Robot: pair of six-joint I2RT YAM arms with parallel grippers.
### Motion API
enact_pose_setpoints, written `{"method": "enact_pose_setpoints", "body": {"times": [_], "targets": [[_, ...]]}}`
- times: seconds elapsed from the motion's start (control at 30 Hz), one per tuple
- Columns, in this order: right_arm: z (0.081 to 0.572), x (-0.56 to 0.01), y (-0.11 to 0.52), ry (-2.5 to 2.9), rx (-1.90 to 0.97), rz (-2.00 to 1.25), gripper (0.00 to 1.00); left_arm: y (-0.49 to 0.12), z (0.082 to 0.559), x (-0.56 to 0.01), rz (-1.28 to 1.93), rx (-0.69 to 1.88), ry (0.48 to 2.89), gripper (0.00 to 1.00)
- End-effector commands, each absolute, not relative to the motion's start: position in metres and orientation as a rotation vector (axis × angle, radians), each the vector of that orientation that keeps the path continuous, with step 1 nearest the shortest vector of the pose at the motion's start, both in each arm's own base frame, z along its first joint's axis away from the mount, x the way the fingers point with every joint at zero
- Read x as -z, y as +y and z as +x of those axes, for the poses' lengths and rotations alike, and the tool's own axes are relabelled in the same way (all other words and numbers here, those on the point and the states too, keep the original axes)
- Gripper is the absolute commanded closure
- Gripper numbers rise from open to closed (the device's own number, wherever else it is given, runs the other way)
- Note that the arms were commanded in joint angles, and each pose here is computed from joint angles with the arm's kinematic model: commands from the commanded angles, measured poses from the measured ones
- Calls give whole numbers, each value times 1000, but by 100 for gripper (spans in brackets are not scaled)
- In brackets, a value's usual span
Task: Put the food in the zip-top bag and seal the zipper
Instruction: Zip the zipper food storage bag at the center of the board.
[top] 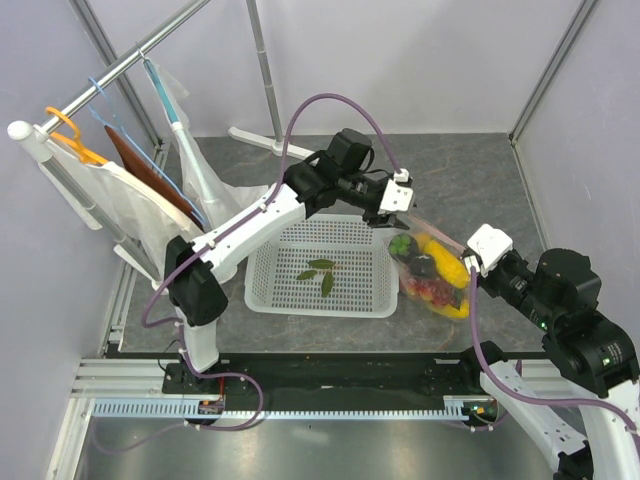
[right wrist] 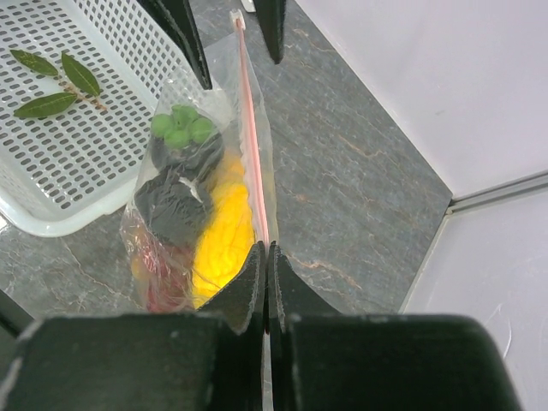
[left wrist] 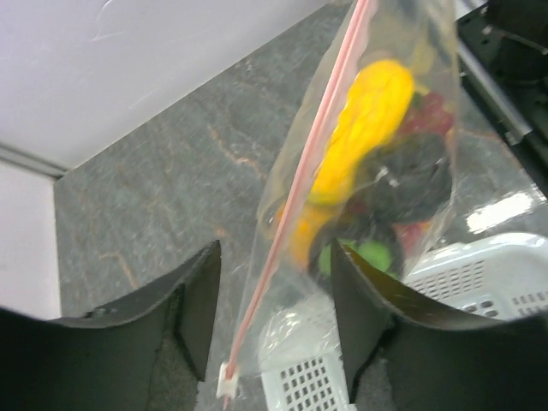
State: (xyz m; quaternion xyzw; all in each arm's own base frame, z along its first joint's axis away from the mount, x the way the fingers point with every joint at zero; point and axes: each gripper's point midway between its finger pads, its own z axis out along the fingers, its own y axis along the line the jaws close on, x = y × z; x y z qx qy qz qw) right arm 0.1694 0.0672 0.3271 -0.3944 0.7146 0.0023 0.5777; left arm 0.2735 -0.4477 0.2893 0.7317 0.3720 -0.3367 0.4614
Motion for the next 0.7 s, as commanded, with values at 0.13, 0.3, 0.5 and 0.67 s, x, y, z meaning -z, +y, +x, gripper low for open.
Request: {"method": "enact_pose_setpoints", "body": {"times": [0.13, 0.3, 0.5, 0.67], "targets": [[172, -336, 62, 1646, 20, -850, 100, -469, 271, -322, 1770, 877, 868, 87], [168, -345, 72, 1682, -76, -837, 38, -478, 258, -325, 1786, 867, 834, 98], [170, -330, 84, 1767, -149, -899, 100, -473, 252, -318, 1802, 894, 843, 98], [152, -316, 91, 1727, -206, -987, 100, -440, 261, -320, 1759, 909, 928, 32]]}}
